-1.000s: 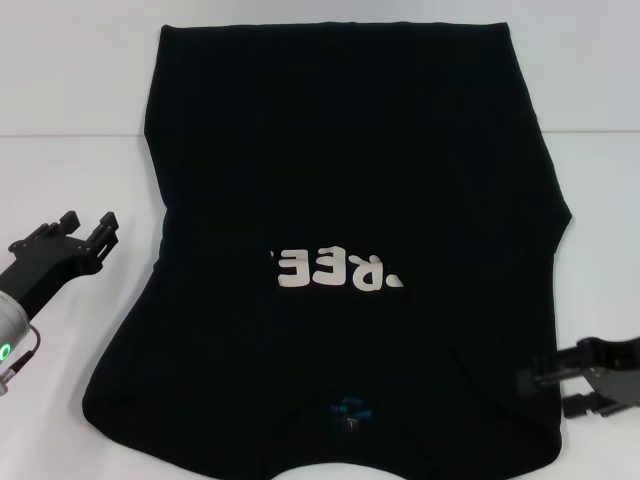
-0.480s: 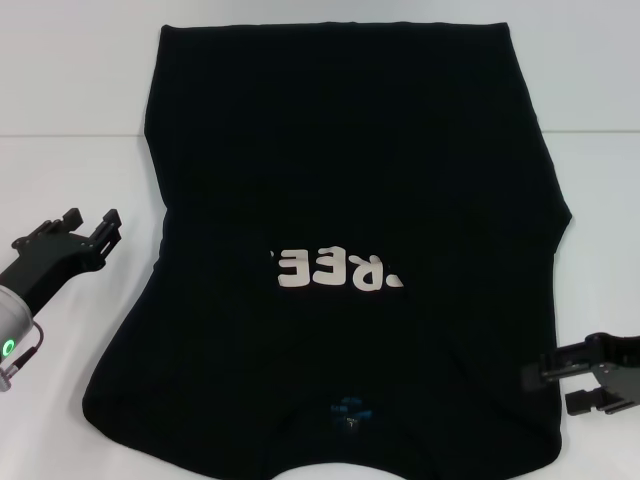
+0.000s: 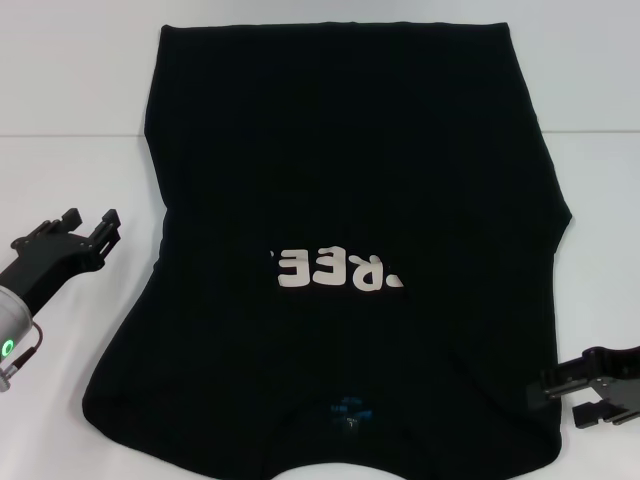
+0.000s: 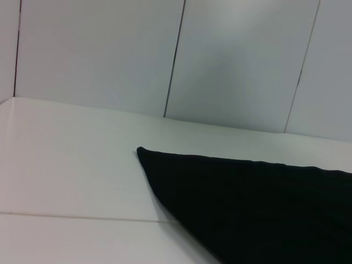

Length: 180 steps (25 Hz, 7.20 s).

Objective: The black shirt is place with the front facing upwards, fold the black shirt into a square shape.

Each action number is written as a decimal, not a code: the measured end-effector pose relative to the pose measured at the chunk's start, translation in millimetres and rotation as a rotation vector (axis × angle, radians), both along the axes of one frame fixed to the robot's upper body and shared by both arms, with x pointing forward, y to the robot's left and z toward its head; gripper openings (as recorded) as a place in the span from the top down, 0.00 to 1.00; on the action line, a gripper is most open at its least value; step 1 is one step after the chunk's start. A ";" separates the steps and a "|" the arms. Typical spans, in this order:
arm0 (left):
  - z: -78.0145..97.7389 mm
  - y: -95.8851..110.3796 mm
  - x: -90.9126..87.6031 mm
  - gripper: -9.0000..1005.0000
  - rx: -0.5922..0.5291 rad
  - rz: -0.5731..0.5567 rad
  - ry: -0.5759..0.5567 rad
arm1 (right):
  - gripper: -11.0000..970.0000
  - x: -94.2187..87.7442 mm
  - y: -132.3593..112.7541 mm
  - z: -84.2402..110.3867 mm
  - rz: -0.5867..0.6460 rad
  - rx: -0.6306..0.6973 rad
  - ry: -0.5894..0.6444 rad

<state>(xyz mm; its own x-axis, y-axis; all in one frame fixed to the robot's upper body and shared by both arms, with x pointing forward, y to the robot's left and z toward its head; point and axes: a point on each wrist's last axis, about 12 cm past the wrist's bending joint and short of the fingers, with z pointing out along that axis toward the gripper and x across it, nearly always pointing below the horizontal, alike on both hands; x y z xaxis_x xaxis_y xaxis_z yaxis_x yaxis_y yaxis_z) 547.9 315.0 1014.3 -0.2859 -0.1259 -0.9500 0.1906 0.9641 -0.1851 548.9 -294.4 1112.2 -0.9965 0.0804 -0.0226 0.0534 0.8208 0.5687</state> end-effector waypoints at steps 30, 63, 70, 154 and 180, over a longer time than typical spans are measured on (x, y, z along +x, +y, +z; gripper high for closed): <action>1.3 0.3 1.8 0.45 0.004 -0.001 -0.002 | 0.20 1.7 6.7 -19.9 -0.014 0.006 -0.012; 0.5 3.6 -0.6 0.45 0.003 0.014 -0.002 | 0.47 0.0 15.0 -31.4 0.049 0.012 0.001; 0.0 3.8 -1.3 0.45 0.001 0.017 -0.001 | 0.71 0.5 14.4 -29.2 0.044 0.030 0.001; 82.4 47.2 -2.0 0.28 -0.133 -0.512 0.982 | 0.93 -24.5 -35.6 -35.8 0.069 0.172 -0.184; 71.1 30.0 7.8 0.30 -0.063 -0.513 1.016 | 0.93 -23.1 -34.8 -37.2 0.068 0.172 -0.195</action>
